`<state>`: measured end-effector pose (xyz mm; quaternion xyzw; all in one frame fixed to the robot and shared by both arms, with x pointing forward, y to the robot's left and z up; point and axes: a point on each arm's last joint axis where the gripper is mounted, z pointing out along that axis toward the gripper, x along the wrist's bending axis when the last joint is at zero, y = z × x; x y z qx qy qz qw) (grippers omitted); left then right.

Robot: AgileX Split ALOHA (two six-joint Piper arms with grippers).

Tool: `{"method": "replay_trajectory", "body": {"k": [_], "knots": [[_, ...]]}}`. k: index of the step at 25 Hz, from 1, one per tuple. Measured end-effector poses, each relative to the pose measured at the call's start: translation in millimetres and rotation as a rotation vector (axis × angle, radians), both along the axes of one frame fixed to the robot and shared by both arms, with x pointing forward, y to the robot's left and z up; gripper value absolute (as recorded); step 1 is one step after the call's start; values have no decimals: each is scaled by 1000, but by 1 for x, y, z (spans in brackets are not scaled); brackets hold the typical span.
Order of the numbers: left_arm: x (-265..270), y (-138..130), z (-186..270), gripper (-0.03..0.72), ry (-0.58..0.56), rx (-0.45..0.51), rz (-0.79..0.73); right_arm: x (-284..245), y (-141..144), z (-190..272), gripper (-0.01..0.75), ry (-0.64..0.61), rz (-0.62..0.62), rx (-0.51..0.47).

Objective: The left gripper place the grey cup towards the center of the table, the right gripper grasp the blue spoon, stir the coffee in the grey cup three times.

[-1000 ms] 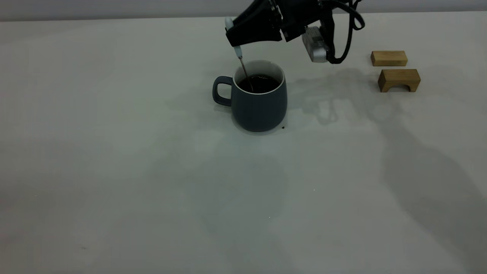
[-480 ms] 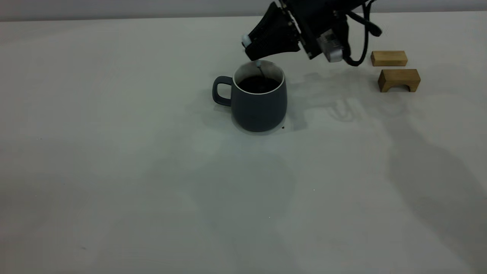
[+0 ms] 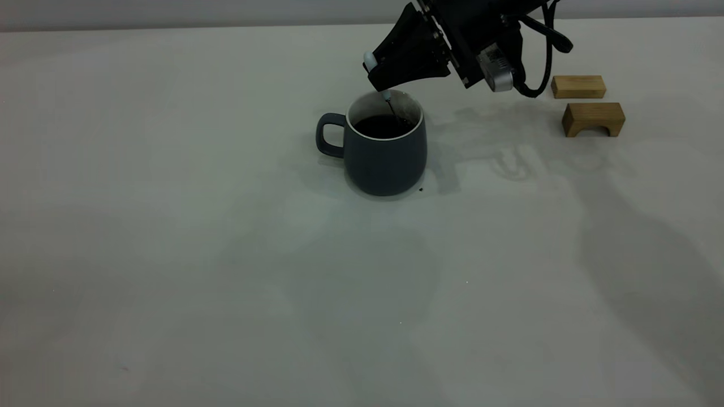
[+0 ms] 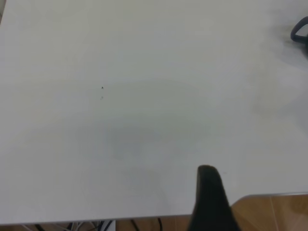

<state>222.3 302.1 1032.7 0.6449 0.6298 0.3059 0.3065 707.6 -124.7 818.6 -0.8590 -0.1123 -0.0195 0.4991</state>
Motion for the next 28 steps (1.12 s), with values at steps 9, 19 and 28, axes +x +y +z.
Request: {"method": "replay_trajectory", "body": {"k": [9, 19, 28], "knots": [[0, 0, 0, 563, 0, 0, 0, -3, 5, -4, 287, -10, 28, -34], [0, 0, 0, 563, 0, 0, 0, -11, 19, -4, 510, -29, 94, -75], [0, 0, 0, 563, 0, 0, 0, -12, -10, 90, 522, -361, 348, -475]]}}
